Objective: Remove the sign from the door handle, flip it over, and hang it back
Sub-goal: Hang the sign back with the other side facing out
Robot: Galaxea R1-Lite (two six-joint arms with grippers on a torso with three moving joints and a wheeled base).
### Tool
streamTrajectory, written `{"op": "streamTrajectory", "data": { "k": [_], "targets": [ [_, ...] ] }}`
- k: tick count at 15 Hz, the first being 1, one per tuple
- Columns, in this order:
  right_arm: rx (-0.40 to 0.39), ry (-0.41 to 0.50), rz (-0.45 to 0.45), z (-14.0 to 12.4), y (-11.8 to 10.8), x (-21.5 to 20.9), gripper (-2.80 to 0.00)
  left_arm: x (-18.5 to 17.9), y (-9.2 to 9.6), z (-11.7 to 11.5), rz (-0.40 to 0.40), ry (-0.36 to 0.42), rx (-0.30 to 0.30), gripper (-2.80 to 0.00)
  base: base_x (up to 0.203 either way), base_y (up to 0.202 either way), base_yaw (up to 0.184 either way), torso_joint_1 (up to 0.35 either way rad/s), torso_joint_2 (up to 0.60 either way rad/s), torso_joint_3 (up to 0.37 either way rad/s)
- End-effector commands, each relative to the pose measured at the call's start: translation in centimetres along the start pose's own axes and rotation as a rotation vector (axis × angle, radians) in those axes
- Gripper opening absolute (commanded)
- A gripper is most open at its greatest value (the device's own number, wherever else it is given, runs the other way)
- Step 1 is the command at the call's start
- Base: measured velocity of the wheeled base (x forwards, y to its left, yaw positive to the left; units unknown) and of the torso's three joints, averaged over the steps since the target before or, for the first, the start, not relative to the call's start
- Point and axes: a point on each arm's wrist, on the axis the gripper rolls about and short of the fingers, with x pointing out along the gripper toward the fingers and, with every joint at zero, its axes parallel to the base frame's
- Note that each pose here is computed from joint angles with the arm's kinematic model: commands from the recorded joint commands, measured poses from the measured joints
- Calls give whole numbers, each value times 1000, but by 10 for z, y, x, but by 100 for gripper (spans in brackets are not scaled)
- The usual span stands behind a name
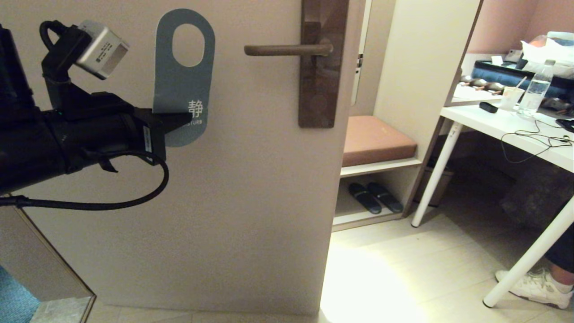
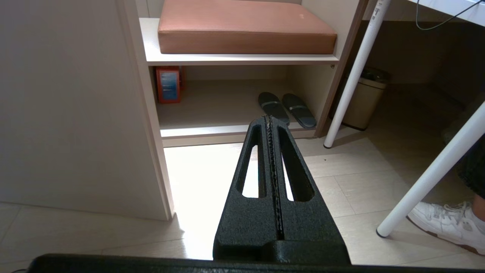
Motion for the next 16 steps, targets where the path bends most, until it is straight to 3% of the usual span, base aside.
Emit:
{"op": "streamTrajectory", "data": {
  "k": [1, 7, 16],
  "targets": [
    [-1, 0, 1, 0, 0, 0, -280, 7, -3, 0, -1, 9, 1, -280, 0, 0, 0, 0, 0, 0],
    [-1, 0, 1, 0, 0, 0, -280, 25, -16, 13, 24, -6, 11, -280, 0, 0, 0, 0, 0, 0],
    [-1, 0, 1, 0, 0, 0, -280, 40, -19, 21, 23, 7, 13, -280, 0, 0, 0, 0, 0, 0]
  ]
}}
